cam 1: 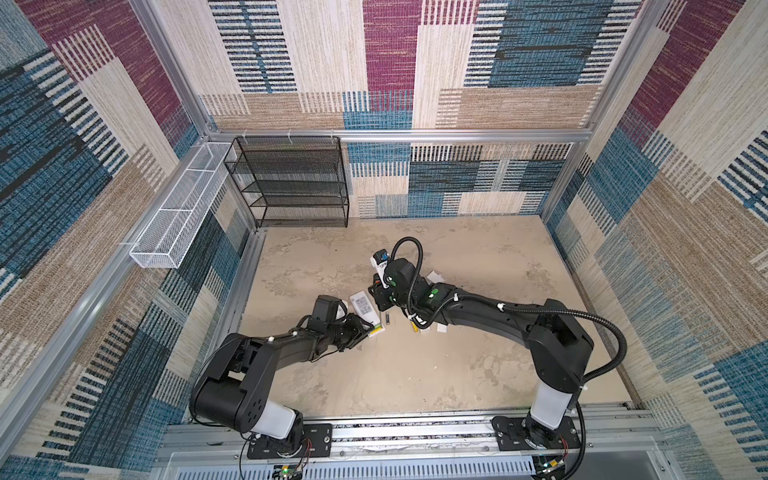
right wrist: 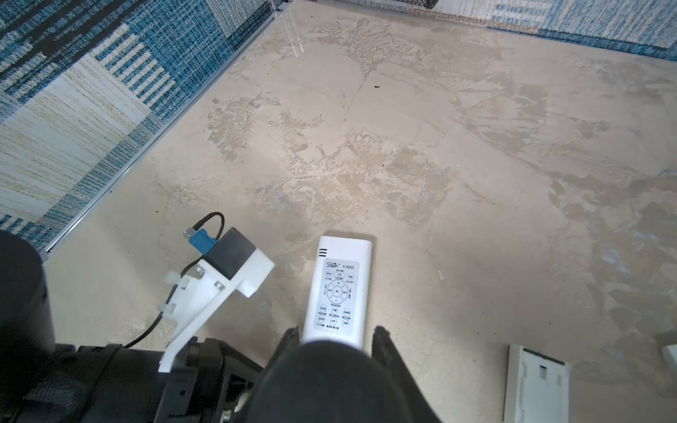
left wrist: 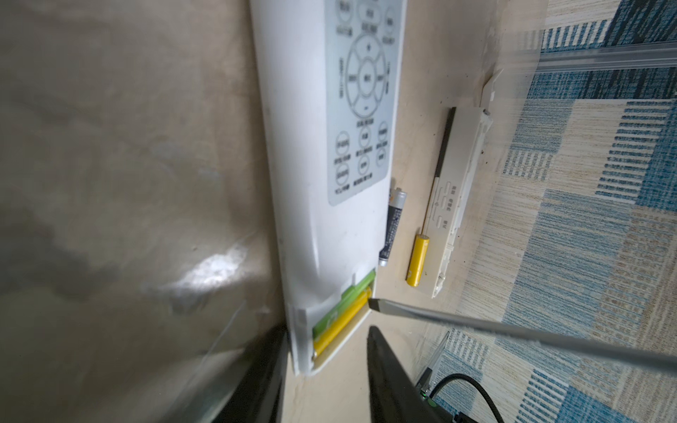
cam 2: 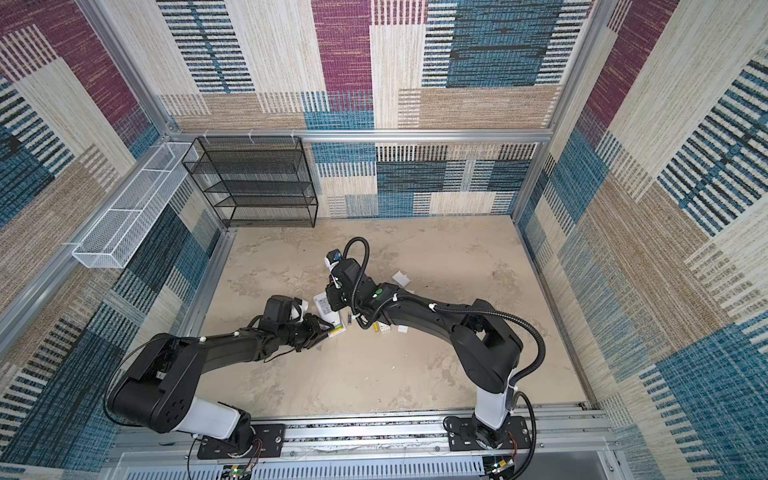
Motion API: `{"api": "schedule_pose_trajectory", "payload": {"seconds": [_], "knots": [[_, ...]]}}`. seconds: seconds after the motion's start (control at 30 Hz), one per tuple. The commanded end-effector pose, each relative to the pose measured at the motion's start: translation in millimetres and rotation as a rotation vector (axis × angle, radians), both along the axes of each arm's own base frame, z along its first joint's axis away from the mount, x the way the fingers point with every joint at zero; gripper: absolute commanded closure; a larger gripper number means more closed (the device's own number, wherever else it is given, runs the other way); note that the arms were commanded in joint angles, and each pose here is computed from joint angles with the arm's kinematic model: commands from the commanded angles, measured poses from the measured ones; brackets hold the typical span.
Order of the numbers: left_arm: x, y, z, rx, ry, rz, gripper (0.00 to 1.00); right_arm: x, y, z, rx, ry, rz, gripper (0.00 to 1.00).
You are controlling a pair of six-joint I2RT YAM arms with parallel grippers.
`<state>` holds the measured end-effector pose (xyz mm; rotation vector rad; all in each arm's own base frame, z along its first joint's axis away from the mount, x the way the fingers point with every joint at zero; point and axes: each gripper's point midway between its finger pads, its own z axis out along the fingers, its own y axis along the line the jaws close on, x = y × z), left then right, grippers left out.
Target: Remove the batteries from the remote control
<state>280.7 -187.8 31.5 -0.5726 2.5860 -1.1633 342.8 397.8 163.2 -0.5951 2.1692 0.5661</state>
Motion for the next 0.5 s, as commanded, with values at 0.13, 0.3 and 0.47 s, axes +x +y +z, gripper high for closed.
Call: {"api": "schedule_pose_trajectory", "payload": {"seconds": [0.13, 0.3, 0.47], "knots": [[-1.8, 5.5, -8.5, 0.037, 0.027, 0.023, 0.60, 6.2, 1.6, 11.4, 0.005, -0.052, -0.016, 1.00], [-1.2, 4.8, -8.3, 0.036, 0.026, 0.022, 0.61, 7.4, 3.1, 11.6, 0.005, -0.054, -0.015, 1.00], [-1.3, 5.1, -8.8, 0.036, 0.028, 0.023, 0.61, 7.1, 4.1, 6.6, -0.002, -0.046, -0.010, 1.00]]}}
